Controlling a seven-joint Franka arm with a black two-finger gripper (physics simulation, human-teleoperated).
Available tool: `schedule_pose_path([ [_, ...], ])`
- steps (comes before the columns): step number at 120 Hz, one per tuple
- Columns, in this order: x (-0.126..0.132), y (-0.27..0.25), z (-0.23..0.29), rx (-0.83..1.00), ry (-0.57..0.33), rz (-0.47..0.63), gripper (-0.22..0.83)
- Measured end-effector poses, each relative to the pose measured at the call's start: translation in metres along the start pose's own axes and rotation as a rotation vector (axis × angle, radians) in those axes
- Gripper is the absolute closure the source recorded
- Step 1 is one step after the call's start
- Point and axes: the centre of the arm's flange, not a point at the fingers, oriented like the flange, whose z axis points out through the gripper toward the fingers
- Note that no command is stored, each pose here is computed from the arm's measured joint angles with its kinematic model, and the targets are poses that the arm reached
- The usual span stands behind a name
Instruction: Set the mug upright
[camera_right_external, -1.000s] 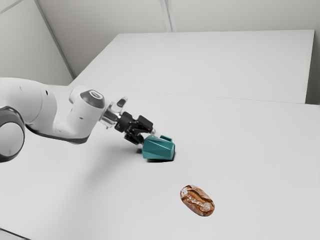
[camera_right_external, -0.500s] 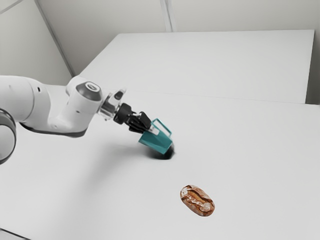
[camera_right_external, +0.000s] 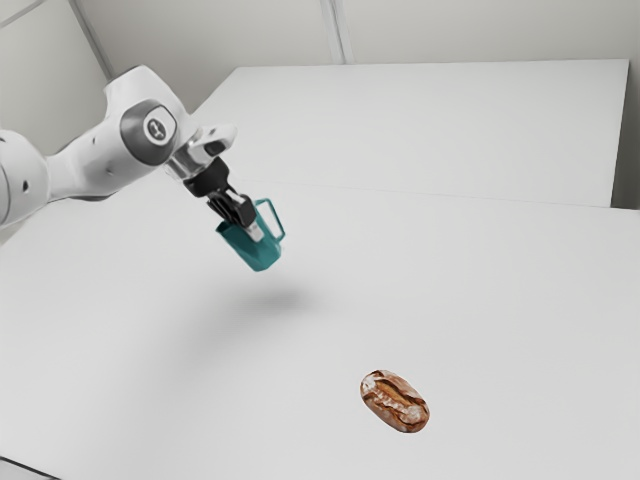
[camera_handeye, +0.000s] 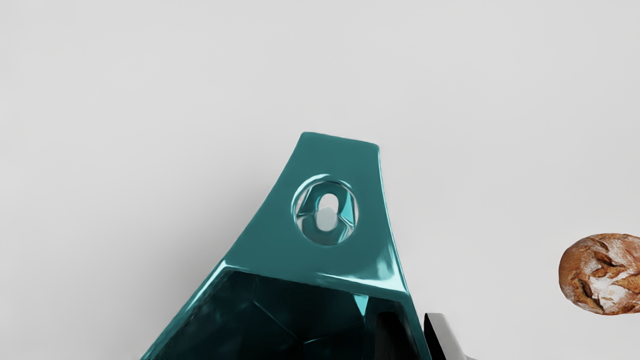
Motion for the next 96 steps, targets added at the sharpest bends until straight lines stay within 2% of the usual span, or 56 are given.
schedule_pose_path([
  [22, -0.001, -0.011, -0.009, 0.18, -0.11, -0.015, 0.74],
  [40, 0.004, -0.007, 0.012, 0.259, -0.167, -0.023, 0.74],
  [67, -0.001, -0.026, 0.054, 0.287, -0.207, -0.106, 0.74],
  [96, -0.002, -0.036, 0.081, 0.298, -0.21, -0.172, 0.74],
])
